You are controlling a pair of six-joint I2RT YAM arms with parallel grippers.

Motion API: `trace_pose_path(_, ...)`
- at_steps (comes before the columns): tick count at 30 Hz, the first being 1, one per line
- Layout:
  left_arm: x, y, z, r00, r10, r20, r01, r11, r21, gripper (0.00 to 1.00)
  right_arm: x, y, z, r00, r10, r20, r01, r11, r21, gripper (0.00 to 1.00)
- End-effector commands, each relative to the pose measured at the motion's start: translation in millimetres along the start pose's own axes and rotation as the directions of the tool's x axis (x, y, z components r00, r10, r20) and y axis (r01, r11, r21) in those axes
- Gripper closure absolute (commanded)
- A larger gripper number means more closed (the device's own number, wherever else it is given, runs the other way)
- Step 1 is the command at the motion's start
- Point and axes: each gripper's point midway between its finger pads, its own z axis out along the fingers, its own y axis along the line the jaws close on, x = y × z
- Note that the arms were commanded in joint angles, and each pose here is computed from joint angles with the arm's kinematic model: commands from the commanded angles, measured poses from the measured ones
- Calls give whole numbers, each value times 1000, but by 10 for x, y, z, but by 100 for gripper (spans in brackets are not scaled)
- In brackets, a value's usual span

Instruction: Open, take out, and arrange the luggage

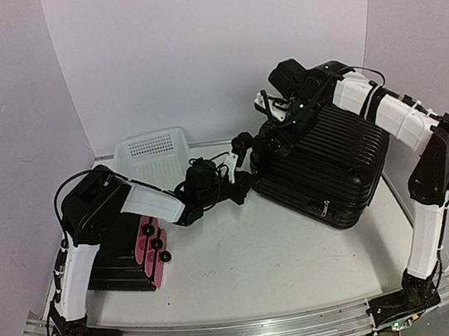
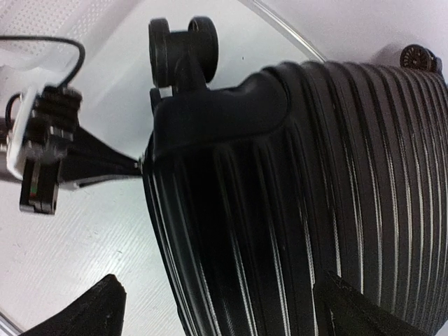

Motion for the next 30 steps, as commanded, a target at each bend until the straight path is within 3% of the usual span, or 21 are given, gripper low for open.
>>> trace_pose_path(1, -588, -789, -112, 993, 4, 116, -22, 988, 154, 100, -385, 55, -91, 994, -59, 96, 59, 998, -6, 5)
trace_pose_path(7, -455, -1111, -128, 996, -2, 91, -15, 983, 180, 100, -441, 287, 56, 971, -222, 86, 228, 972, -61, 10)
trace_pose_path(11, -342, -1091, -136, 997, -33, 65, 22, 986, 164, 100, -485, 287, 200, 957, -283, 67, 285, 958, -31, 11)
trace_pose_path(18, -238, -921, -203, 999, -14, 50, 10, 996, 85, 100, -716, 172, 436, 965, -254, 63, 251, 966, 60, 14)
trace_pose_path(23, -222, -560, -273, 999, -39, 37, 39, 999, 1, 100, -428, 153, 802, 965, -254, -63, 259, 963, 81, 39)
trace_pose_path(30, -187, 238, -326, 994, -107, 22, 109, 988, -109, 100, 156, 104, 921, 975, -135, -179, 131, 991, -34, 49)
